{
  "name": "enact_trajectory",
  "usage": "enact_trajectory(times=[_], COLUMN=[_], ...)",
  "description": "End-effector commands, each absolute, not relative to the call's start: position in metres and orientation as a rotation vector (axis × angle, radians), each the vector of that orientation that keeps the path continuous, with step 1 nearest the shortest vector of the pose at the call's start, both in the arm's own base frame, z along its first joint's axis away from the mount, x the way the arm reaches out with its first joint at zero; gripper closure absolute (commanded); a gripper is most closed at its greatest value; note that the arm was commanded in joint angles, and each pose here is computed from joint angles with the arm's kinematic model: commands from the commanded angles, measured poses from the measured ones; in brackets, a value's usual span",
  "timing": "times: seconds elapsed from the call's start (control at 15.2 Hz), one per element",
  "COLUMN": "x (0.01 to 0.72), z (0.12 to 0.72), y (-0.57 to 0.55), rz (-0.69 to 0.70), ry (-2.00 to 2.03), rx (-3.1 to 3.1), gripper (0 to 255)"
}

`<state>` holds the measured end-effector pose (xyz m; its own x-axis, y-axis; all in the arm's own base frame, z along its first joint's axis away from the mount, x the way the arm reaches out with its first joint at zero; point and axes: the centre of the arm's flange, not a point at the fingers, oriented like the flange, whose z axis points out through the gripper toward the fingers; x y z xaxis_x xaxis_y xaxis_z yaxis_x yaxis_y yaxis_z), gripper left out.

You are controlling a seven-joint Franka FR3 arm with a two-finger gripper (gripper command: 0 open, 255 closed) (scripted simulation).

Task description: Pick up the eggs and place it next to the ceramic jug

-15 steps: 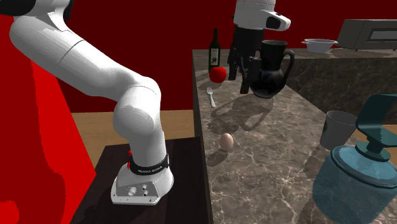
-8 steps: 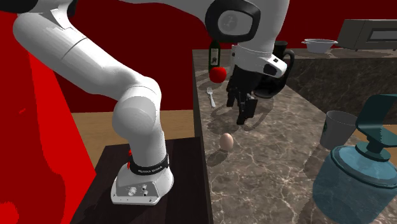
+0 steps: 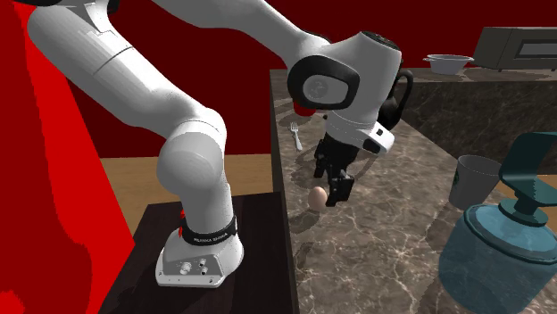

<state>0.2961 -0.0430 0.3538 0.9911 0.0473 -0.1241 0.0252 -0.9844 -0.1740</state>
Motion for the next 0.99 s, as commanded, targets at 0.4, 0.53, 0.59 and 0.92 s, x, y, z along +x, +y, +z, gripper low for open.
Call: enact_trajectory(times=[0.4,0.53,0.59,0.92], x=[0.292,0.292,0.292,0.292], z=[0.324,0.324,0.324,0.324], y=[-0.038,-0.038,-0.038,-0.038], rz=[0.19,0.19,0.19,0.19], ry=[-0.054,-0.054,-0.054,-0.054], rx=[-2.962,-2.962,-2.962,-2.962], gripper=[0,0,0,255])
